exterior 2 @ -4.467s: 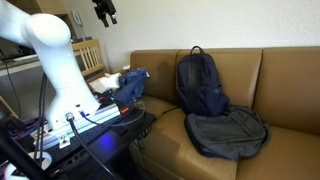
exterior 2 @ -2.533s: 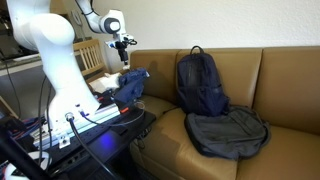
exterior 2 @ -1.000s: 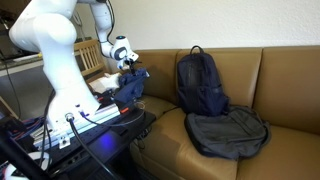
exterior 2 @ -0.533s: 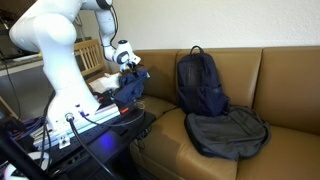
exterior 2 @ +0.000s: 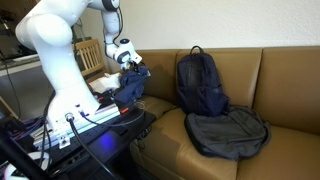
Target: Arrange the cloth and the bags on the table
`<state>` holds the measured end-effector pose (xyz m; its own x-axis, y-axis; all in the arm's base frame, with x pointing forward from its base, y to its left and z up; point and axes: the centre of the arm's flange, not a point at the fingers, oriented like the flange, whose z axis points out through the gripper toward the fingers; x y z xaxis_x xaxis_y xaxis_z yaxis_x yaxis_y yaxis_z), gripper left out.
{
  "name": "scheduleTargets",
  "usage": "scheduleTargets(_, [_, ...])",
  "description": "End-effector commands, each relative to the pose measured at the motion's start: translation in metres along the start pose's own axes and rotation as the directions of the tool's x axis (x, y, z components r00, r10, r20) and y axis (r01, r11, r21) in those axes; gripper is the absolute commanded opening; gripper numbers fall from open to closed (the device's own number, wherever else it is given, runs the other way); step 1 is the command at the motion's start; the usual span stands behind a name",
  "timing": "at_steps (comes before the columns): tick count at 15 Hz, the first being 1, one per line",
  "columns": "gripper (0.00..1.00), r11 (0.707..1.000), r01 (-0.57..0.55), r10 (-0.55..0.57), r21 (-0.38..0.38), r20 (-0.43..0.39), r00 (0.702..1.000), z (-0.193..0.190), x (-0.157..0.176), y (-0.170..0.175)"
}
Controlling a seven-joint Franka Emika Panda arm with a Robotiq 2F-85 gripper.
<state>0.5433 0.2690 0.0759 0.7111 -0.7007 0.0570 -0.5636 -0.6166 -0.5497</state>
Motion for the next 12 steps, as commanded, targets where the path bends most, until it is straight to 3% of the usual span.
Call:
scheduleTargets(1, [0.0,0.98,-0.087,0.095,0.178,-0.037,0.995,-0.074,0.04,-0.025])
scheduleTargets(5, [0.03,0.943,-0.139,0.19,0.303,-0.143,0.971,-0.154,0.095,-0.054])
scheduleTargets(8, [0.03,0.897,-0.167,0.271,0.41,-0.211,0.939,-0.224,0.135,-0.078])
scheduleTargets(9, [0.03,0.889,-0.124,0.254,0.441,-0.248,0.935,-0.248,0.143,-0.083])
scheduleTargets(10, [0.03,0.899,-0.085,0.2,0.429,-0.23,0.953,-0.27,0.146,-0.087])
scheduleTargets(11, [0.1,0.912,-0.124,0.222,0.391,-0.216,0.951,-0.225,0.17,-0.121])
scheduleTargets(12, [0.1,0.91,-0.099,0.204,0.403,-0.226,0.952,-0.243,0.17,-0.125])
